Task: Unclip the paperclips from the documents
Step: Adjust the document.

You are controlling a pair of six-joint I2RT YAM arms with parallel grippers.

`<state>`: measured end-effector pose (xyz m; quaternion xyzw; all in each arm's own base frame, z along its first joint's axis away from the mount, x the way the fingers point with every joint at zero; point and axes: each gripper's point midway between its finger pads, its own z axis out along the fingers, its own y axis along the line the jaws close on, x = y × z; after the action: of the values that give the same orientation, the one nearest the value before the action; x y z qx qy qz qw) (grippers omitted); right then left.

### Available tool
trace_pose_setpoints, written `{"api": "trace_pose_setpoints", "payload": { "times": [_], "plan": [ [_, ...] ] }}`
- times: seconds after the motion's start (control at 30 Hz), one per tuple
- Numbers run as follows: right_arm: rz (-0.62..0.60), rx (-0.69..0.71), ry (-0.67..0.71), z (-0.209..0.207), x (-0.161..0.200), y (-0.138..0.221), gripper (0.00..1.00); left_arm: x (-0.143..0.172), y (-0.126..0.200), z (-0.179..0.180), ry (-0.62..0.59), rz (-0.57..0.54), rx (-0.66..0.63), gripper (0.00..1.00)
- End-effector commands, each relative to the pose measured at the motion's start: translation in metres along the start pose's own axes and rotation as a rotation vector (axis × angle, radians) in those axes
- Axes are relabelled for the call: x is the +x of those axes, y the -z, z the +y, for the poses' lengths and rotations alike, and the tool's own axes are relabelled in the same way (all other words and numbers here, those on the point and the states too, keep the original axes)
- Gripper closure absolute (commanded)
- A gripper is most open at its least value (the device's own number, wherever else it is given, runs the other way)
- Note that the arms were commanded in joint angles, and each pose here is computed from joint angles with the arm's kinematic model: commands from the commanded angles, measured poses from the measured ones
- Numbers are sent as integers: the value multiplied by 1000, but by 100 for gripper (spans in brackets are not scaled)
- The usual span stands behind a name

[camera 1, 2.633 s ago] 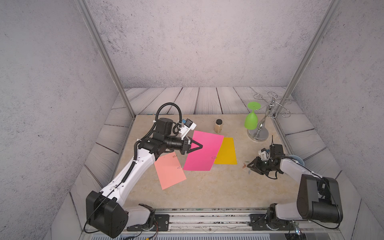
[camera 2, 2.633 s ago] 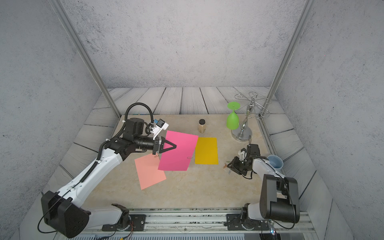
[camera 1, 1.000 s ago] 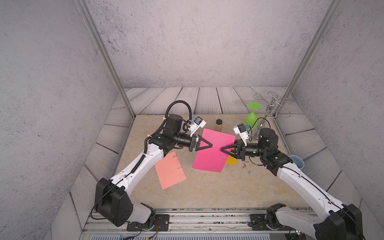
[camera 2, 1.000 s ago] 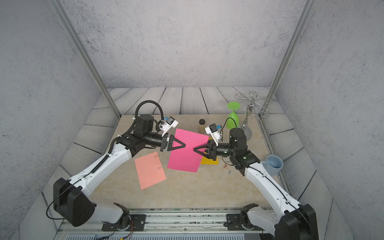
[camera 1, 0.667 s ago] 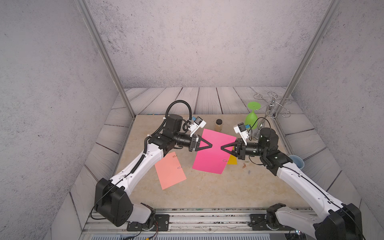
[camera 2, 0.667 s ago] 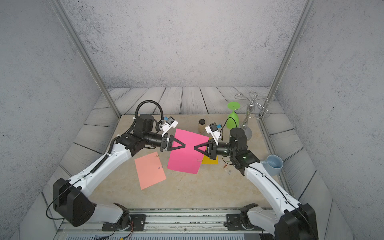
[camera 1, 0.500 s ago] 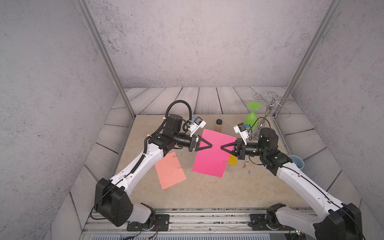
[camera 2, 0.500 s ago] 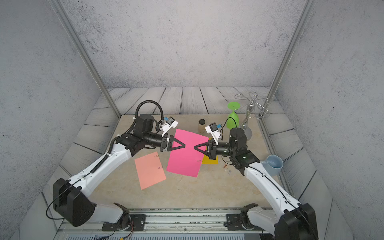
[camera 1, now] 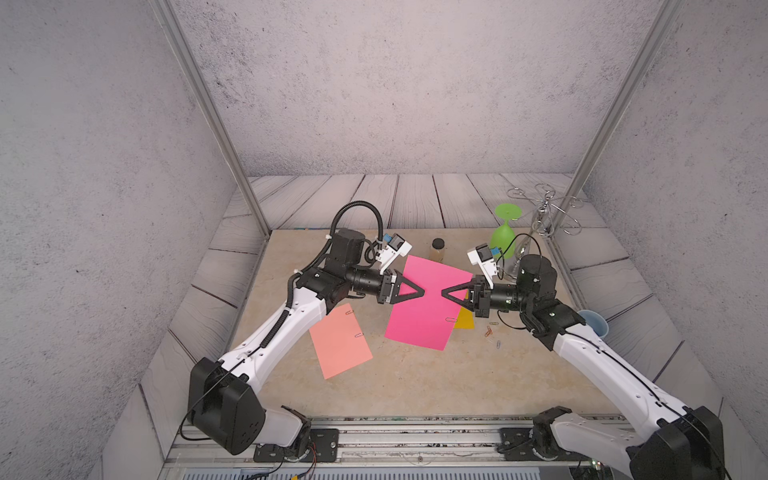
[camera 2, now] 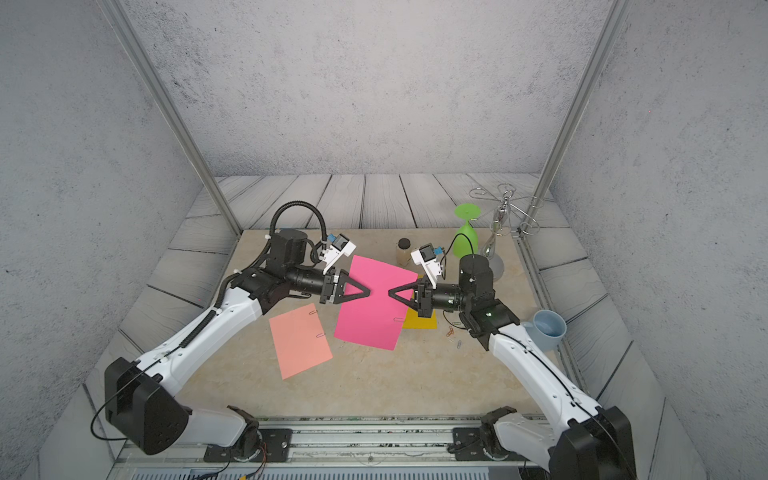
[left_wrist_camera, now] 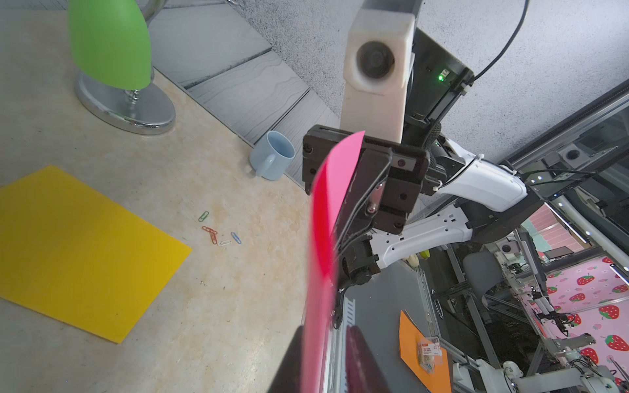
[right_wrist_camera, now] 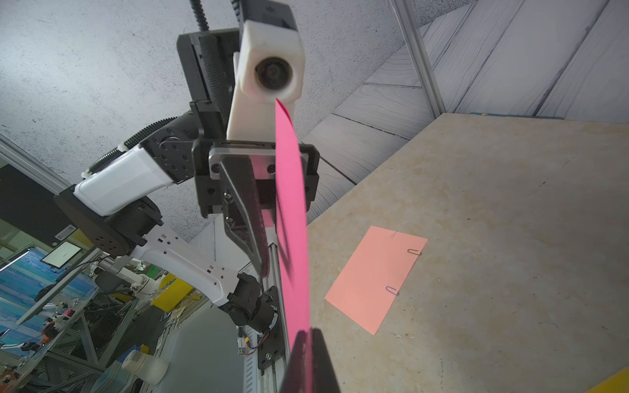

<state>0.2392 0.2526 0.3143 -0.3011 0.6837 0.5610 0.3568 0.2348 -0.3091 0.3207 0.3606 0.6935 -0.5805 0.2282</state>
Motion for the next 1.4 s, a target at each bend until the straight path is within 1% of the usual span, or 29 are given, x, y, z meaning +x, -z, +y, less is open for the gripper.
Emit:
{"api": "trace_pose_setpoints", "payload": {
  "times": [0.0, 0.33, 0.87, 0.97, 1.07, 1.13, 1.17, 1.2, 1.23, 1.33, 1.37],
  "plan": [
    [-28, 21, 51, 6, -14, 5, 98, 4, 1, -6, -10, -7, 14, 76],
    [-40, 37, 59, 5, -20, 10, 97, 11, 3, -2, 7, -14, 4, 74],
    [-56, 57, 65, 2, -29, 14, 96, 18, 1, 5, 32, -6, -3, 74],
    [-54, 47, 53, 1, -28, 13, 95, 17, 1, 5, 30, -8, -4, 81],
    [-50, 42, 39, 0, -26, 12, 92, 14, 0, 5, 27, -13, -7, 94],
    [-45, 45, 31, -1, -24, 12, 87, 12, 1, 5, 22, -18, -6, 100],
    [-42, 48, 30, -1, -23, 12, 84, 12, 1, 5, 21, -19, -5, 100],
    [-35, 52, 26, -2, -20, 13, 78, 10, 1, 3, 13, -22, -2, 100],
    [-30, 56, 25, -3, -18, 13, 70, 9, 1, 2, 8, -25, -1, 100],
    [-11, 56, 16, -3, -9, 14, 51, 7, 3, -1, -11, -33, -5, 100],
    [-6, 51, 9, -3, -6, 14, 48, 6, 4, -2, -16, -34, -5, 100]
  ]
}}
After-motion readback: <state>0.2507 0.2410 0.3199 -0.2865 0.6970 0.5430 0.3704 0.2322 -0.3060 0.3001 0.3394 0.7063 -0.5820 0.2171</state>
